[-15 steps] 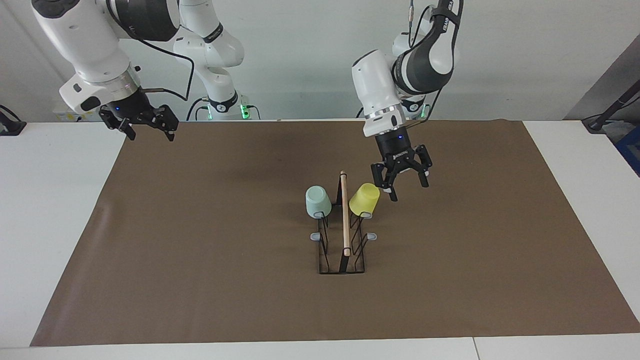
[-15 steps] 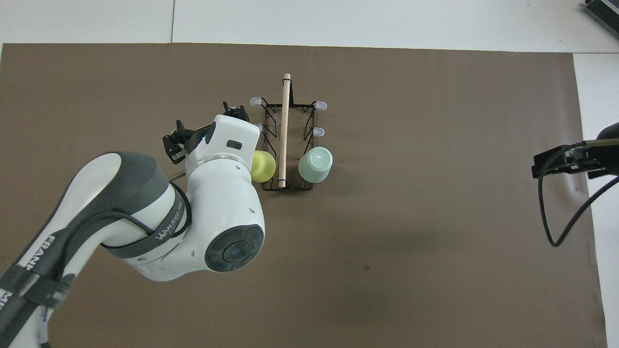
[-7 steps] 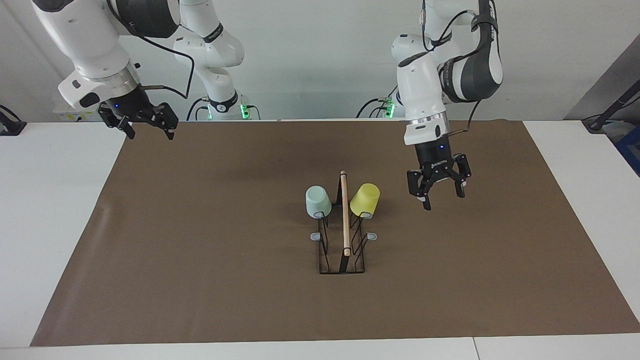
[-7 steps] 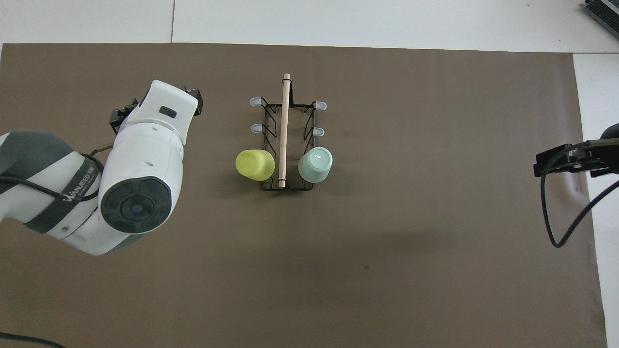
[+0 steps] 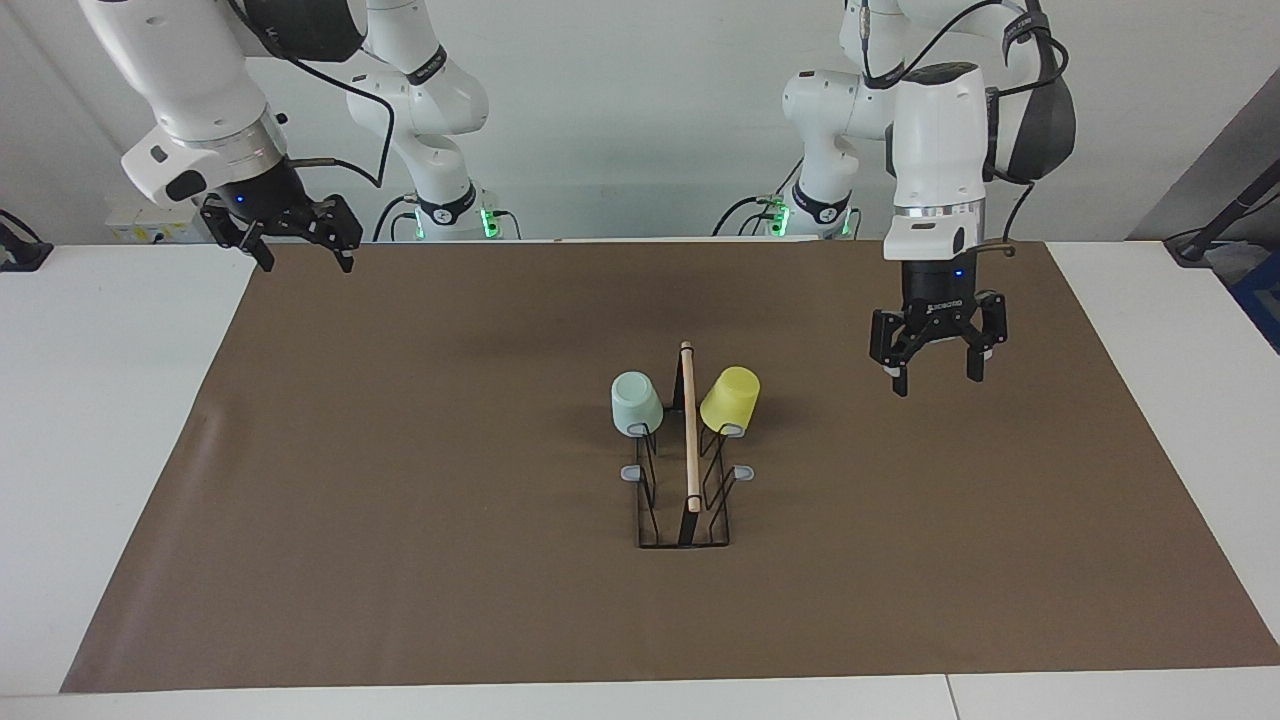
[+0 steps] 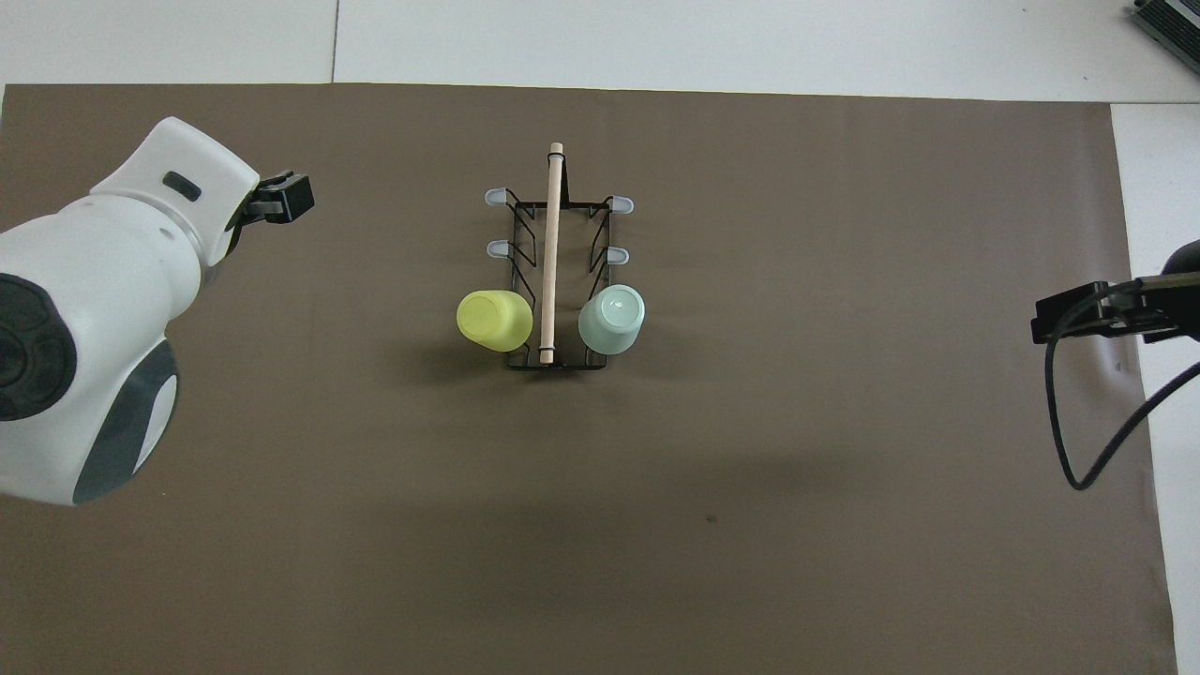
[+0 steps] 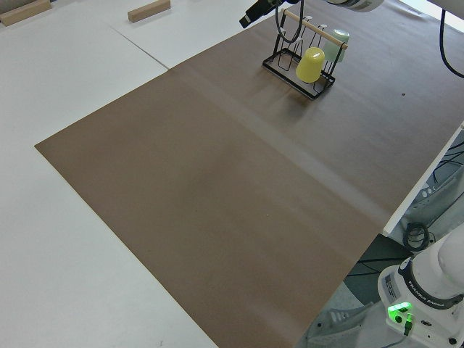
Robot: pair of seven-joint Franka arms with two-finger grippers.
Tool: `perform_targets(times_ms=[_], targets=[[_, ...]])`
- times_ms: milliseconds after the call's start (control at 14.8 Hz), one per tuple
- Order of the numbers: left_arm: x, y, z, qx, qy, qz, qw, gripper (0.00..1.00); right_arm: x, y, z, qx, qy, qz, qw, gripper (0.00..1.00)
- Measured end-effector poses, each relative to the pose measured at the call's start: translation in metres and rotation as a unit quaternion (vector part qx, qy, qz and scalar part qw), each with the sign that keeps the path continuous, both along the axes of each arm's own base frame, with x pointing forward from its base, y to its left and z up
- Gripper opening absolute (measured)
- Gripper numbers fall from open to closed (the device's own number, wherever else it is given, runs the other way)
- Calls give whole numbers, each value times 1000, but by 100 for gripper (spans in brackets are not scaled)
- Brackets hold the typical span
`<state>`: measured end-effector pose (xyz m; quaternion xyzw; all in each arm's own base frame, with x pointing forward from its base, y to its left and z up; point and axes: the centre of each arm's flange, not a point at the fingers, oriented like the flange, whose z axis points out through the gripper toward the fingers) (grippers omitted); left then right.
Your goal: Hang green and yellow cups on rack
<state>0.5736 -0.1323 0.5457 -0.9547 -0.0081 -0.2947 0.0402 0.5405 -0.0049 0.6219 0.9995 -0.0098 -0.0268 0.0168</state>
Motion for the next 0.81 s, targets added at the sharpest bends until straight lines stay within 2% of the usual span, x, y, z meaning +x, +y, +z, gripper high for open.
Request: perform_targets(times_ms=[203,474,678,813], targets=[[-4,24,9,-7,52,-31,998,100,0,-2,0,0,0,-1,1000,100],[-11,61,45,1,143,-93,985,100,0,-6,0,0,0,-5,1000,100],[-19,75,84,-13,185,-113,976,100,0,-6,0,0,0,-5,1000,100],[-22,87,94,-28,206,-119,971,100,0,-6,0,0,0,-5,1000,100]])
